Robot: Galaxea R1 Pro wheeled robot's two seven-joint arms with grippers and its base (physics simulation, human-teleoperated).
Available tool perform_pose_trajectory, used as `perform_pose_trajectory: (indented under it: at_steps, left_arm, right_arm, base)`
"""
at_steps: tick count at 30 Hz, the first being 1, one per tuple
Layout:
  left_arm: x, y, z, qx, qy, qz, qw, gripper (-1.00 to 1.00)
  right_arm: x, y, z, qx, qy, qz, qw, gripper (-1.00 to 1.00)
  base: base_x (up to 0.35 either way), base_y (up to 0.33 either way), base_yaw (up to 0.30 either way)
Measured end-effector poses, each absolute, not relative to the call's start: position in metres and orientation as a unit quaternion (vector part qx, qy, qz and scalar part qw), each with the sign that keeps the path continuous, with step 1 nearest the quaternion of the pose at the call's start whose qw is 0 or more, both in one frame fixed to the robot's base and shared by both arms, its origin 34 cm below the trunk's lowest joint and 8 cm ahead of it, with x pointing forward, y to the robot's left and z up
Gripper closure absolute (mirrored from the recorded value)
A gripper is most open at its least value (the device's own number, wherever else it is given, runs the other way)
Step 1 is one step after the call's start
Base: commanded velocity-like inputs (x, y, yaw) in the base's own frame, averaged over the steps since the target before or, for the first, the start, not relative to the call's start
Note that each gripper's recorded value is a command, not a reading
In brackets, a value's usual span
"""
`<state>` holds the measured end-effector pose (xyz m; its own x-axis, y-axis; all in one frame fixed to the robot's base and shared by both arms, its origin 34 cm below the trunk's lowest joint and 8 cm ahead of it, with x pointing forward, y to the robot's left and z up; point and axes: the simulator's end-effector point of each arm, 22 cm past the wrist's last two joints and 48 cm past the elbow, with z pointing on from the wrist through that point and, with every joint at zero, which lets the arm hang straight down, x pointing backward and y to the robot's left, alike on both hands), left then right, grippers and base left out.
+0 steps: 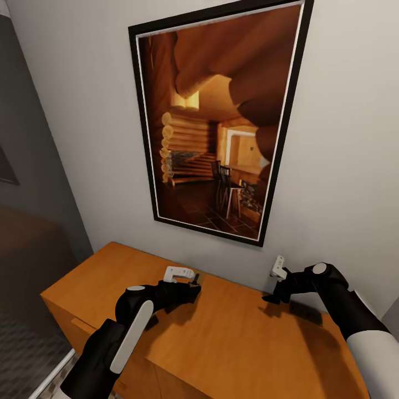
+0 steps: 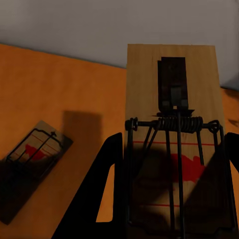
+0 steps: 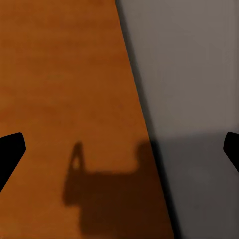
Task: Take the four mousetraps from the cabinet in the bathroom and place them on the bathroom floor. Make sure all four end up on the same floor surface, and ensure that at least two of them are either under or directly next to the same bathroom sink.
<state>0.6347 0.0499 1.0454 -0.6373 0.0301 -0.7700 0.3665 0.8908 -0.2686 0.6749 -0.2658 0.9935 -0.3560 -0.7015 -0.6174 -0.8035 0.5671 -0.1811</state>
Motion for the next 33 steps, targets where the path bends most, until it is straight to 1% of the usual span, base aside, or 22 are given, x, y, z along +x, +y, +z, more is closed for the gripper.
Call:
perform_pose_trajectory:
  at_steps: [7, 18, 33]
  left_arm:
    - [0.631, 0.046, 1.041, 0.113, 0.883, -0.206, 0.406, 1.0]
    - [0.627, 0.032, 1.039, 0.109, 0.884, -0.219, 0.399, 1.0]
    - [0.626, 0.032, 1.039, 0.109, 0.884, -0.22, 0.398, 1.0]
  right_arm:
    - [0.675, -0.264, 0.992, -0.455, 0.822, 0.077, 0.333, -1.0]
    - [0.674, -0.228, 0.986, -0.455, 0.818, 0.105, 0.336, -1.0]
    - [0.674, -0.226, 0.986, -0.456, 0.817, 0.106, 0.337, -1.0]
  base:
    - [0.0, 0.0, 0.0]
    - [0.0, 0.0, 0.0]
    - [0.0, 0.0, 0.0]
